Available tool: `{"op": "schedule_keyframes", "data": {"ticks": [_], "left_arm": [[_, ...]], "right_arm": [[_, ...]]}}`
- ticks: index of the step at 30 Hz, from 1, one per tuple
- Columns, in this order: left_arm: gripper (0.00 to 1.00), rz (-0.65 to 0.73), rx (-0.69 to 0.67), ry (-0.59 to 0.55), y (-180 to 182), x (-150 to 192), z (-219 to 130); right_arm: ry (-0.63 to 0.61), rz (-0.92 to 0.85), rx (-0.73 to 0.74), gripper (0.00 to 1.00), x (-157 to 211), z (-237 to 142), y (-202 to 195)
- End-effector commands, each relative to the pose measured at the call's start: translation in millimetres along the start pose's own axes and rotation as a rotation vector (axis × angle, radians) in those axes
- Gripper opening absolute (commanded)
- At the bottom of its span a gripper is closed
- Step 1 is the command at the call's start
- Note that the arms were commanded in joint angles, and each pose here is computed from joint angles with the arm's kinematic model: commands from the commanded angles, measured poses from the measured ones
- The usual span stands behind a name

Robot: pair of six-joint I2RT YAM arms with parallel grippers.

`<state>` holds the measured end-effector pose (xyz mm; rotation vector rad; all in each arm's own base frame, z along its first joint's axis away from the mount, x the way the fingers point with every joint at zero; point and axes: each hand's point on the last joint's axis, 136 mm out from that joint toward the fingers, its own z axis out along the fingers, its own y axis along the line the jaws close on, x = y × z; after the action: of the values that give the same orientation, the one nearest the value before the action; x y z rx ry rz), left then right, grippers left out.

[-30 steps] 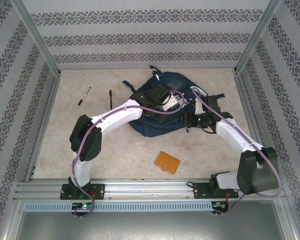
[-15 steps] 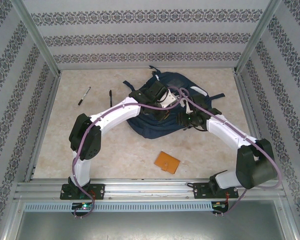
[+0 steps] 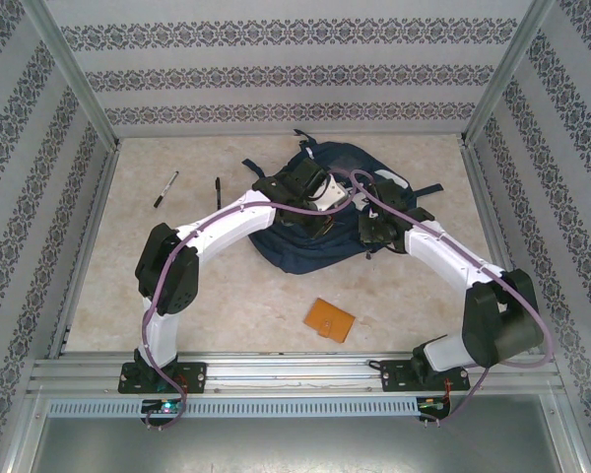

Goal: Pack the student bag

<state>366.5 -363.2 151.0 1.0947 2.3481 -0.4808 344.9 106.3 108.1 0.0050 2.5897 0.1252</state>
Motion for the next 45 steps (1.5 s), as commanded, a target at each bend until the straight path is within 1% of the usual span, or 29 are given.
{"op": "schedule_keyframes", "data": {"ticks": [1,5,9,13,15,17,19,24,29,33,37,39,42,45], "left_arm": [[0.00,0.003,0.038,-0.138,-4,-35,-22],[0.00,0.008,0.048,-0.140,-5,-35,-23],[0.00,0.005,0.053,-0.144,-5,-36,-25],[0.00,0.003,0.049,-0.150,-3,-38,-26],[0.00,0.000,0.043,-0.151,-2,-39,-26],[0.00,-0.005,0.037,-0.153,-1,-39,-26],[0.00,-0.012,0.030,-0.151,1,-38,-25],[0.00,-0.039,0.011,-0.152,6,-38,-24],[0.00,-0.079,0.031,-0.159,10,-39,-25],[0.00,-0.105,0.065,-0.171,8,-42,-25],[0.00,-0.138,0.104,-0.196,6,-48,-25],[0.00,-0.159,0.124,-0.206,5,-49,-24],[0.00,-0.197,0.163,-0.224,1,-52,-21],[0.00,-0.244,0.191,-0.237,-3,-53,-15]], "right_arm": [[0.022,-0.040,-0.044,0.29,-2,6,10],[0.036,-0.074,-0.138,0.27,-1,13,16],[0.029,-0.112,-0.235,0.16,-2,17,17],[0.021,-0.156,-0.208,0.11,-4,16,9],[0.023,-0.166,-0.191,0.04,-4,15,5],[0.021,-0.176,-0.185,0.00,-5,11,2],[0.019,-0.193,-0.185,0.00,-6,6,2],[0.018,-0.234,-0.265,0.00,-7,-18,12],[0.089,-0.246,-0.447,0.00,4,-46,31],[0.208,-0.192,-0.603,0.00,18,-57,52],[0.308,-0.087,-0.755,0.00,27,-60,76],[0.334,-0.067,-0.808,0.00,33,-62,90],[0.348,-0.019,-0.834,0.00,36,-59,109],[0.333,0.066,-0.895,0.00,34,-56,135]]}}
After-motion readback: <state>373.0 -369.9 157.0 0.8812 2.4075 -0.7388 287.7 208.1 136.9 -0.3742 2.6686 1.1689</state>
